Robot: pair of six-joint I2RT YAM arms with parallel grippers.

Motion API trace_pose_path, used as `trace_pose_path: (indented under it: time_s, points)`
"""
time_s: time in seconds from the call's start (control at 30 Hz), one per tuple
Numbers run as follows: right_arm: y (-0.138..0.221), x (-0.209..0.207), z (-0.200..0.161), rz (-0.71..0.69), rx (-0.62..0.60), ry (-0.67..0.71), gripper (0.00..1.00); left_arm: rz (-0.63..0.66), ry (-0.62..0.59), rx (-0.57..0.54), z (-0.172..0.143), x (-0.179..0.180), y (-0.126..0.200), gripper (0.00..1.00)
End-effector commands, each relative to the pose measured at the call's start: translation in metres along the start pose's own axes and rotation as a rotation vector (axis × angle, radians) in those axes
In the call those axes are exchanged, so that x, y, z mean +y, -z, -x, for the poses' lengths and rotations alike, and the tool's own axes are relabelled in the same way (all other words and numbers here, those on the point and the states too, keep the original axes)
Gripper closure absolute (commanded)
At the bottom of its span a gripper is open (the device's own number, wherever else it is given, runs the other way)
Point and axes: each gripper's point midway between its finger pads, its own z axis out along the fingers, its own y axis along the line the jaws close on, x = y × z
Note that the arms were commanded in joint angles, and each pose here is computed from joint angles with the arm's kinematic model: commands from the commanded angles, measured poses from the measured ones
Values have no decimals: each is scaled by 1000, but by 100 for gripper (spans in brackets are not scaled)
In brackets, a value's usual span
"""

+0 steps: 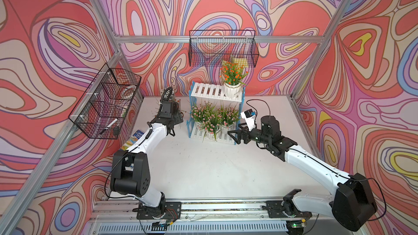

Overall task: Place the baby's breath potted plants on the rack by color
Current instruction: Pick up the baby's breath potted plant from the center of the board.

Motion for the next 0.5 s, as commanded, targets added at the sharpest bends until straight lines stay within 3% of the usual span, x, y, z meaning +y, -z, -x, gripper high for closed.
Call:
trace_pose_path:
  time_s: [0.0, 0.47]
  points:
    - [4, 0, 13, -22, -41, 1, 2, -57, -42, -34, 19, -11, 26, 43]
    - [3, -3, 16, -36, -53, -17, 2, -200, -81, -73, 55, -36, 89, 44]
